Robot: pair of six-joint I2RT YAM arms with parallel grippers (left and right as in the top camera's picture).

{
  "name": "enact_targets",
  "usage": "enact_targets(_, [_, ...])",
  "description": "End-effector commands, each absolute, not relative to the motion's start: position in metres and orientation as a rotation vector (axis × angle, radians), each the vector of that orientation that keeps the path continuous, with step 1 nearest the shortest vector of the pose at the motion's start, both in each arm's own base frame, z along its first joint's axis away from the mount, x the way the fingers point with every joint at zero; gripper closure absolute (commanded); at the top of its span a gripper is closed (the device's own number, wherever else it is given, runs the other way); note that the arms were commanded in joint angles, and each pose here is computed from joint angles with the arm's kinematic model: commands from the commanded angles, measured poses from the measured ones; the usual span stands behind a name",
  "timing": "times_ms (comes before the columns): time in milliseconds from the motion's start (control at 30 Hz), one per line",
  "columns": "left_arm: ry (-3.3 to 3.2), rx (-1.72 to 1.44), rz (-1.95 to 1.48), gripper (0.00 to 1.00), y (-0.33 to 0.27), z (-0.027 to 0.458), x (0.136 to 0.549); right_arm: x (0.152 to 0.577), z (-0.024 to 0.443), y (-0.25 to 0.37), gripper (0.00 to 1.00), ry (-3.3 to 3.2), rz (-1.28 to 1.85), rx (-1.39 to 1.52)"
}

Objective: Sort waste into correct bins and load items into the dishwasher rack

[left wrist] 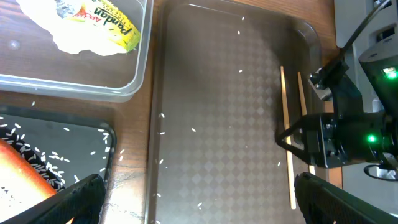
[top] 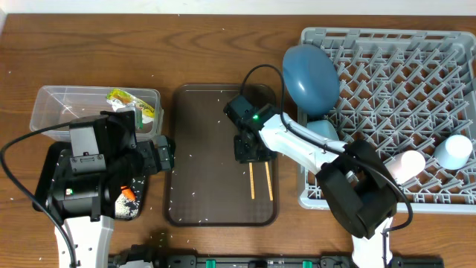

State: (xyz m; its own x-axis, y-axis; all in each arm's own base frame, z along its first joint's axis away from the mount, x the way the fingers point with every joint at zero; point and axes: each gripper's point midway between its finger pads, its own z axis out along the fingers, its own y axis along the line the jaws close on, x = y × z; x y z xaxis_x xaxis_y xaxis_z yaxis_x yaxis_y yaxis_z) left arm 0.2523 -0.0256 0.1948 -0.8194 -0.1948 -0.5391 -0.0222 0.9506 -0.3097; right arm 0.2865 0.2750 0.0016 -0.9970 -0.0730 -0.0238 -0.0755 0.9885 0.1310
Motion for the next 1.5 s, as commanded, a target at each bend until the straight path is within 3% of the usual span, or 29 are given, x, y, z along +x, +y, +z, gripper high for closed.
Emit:
enact_targets(0, [2.485, -0.145, -0.364, 0.02, -0.022, 0.203, 0.255, 0.286, -0.007, 0.278, 0.94, 3.117, 0.205, -0.138])
enact_targets(33, [2.485, -0.146, -0.364, 0.02, -0.022, 0.203, 0.255, 0.286, -0.005, 0.281, 0.99, 3.115, 0.229, -0.173])
enact_targets(200, [2.485, -0.146, -0.364, 0.02, -0.022, 0.203, 0.255, 0.296, 0.026, 0.287, 0.99, 3.053, 0.320, -0.323])
enact_targets(433, [2.485, -0.146, -0.364, 0.02, -0.022, 0.203, 0.255, 0.320, 0.151, 0.269, 0.99, 2.806, 0.453, -0.453])
enact_targets(600, [2.485, -0.146, -0.364, 0.02, -0.022, 0.203, 0.255, 0.333, 0.226, 0.206, 0.99, 2.640, 0.461, -0.342])
enact_targets(733, [2.485, -0.145, -0.364, 0.02, -0.022, 0.203, 0.255, 0.344, 0.254, 0.112, 0.99, 2.594, 0.296, -0.111])
enact_targets(1000, [2.485, -0.146, -0.364, 0.02, -0.022, 0.203, 0.255, 0.349, 0.223, -0.044, 0.99, 2.688, -0.046, 0.155])
enact_targets(1467, [2.485, -0.145, -0.364, 0.02, -0.022, 0.203, 0.255, 0.371, 0.121, -0.072, 0.98, 2.956, -0.074, 0.089])
